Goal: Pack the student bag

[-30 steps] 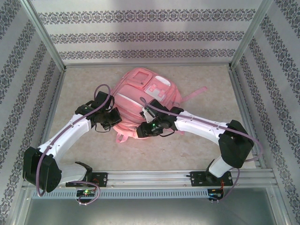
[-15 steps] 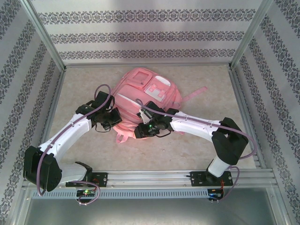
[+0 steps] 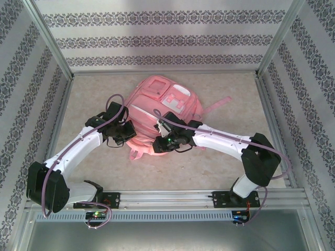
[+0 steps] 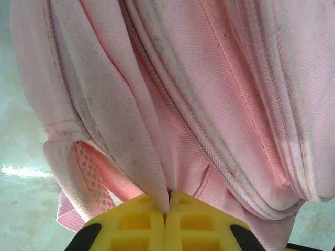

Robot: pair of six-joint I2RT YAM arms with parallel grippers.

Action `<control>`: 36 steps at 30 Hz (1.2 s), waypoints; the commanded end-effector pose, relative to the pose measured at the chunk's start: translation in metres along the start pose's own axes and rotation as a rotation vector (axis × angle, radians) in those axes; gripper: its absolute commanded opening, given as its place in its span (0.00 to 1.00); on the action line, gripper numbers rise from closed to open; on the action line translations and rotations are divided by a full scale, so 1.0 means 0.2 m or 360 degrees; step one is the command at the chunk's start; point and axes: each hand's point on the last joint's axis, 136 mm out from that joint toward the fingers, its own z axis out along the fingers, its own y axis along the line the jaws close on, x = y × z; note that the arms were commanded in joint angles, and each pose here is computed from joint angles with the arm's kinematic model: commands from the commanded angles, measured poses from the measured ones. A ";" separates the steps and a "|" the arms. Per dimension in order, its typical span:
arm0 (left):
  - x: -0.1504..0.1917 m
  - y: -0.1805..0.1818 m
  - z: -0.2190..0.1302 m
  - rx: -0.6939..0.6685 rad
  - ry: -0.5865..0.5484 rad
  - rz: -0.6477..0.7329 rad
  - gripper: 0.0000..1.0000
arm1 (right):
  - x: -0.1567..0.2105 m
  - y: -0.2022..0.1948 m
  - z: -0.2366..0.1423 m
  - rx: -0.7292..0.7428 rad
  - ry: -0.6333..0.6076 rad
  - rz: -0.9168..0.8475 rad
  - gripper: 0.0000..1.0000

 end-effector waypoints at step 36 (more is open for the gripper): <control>-0.05 -0.06 0.02 0.0085 -0.0055 0.0006 0.00 | -0.07 0.03 0.02 -0.0014 -0.0007 -0.0064 0.12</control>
